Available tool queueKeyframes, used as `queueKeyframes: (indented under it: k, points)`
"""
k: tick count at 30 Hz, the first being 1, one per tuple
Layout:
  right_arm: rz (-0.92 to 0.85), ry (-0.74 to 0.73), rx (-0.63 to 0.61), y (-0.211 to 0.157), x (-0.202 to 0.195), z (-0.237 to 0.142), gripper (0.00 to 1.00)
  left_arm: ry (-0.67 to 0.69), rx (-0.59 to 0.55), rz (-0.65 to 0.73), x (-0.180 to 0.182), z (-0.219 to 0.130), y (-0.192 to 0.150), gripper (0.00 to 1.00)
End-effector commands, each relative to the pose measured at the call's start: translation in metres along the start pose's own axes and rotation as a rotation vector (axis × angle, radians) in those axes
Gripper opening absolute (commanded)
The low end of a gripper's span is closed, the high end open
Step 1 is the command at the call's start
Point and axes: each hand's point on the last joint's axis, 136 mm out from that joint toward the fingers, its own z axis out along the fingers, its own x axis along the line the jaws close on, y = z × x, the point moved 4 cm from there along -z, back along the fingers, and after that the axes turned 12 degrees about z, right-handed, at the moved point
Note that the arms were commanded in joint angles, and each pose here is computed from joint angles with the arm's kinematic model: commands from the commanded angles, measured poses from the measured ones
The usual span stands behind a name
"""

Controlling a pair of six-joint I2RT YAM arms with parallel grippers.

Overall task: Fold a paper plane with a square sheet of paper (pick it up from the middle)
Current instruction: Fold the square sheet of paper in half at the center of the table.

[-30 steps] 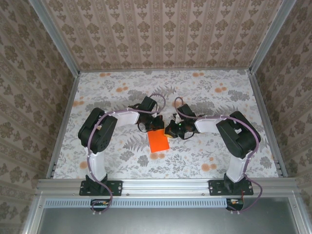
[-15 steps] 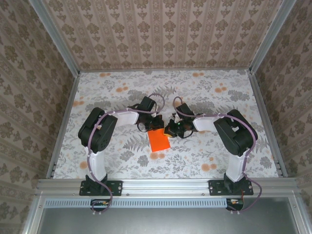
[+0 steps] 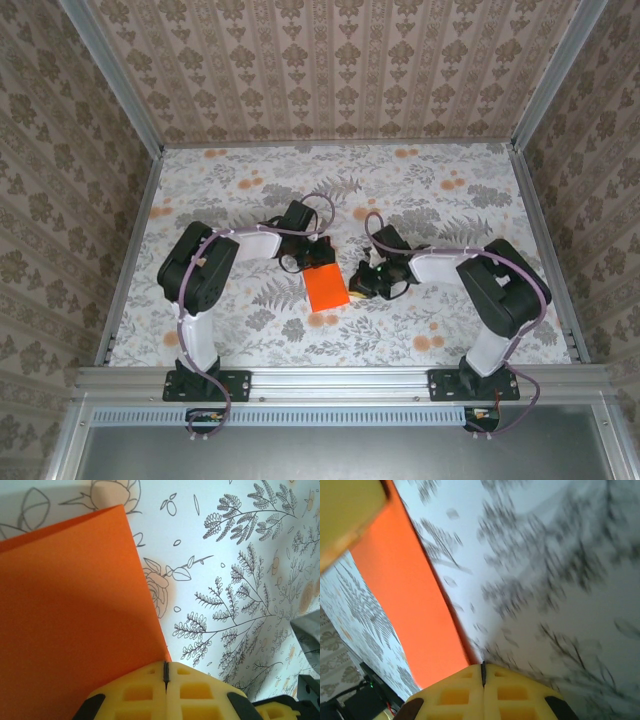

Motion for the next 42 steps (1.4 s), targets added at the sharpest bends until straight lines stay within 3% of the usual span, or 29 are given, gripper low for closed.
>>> queueKeyframes:
  k: [1, 4, 10, 19, 31, 42]
  points:
    - [0.038, -0.117, 0.081, -0.029, -0.034, -0.002, 0.0, 0.165, 0.104, -0.109, 0.044, 0.005, -0.035, 0.0]
    - [0.029, -0.116, 0.071, -0.034, -0.035, -0.01, 0.0, 0.156, 0.103, -0.104, 0.042, 0.005, -0.034, 0.0]
    - [-0.085, -0.012, -0.049, -0.015, 0.019, -0.033, 0.0, 0.144, 0.104, -0.095, 0.038, 0.006, -0.034, 0.0]
    - [-0.098, 0.041, -0.04, 0.029, 0.068, 0.005, 0.0, 0.151, 0.116, -0.107, 0.038, 0.008, -0.036, 0.0]
    - [-0.033, -0.036, 0.024, 0.021, 0.027, 0.03, 0.0, 0.174, 0.128, -0.136, 0.042, 0.01, -0.038, 0.0]
    - [-0.005, -0.133, 0.102, -0.028, -0.029, 0.008, 0.0, 0.198, 0.129, -0.15, 0.047, 0.008, -0.039, 0.0]
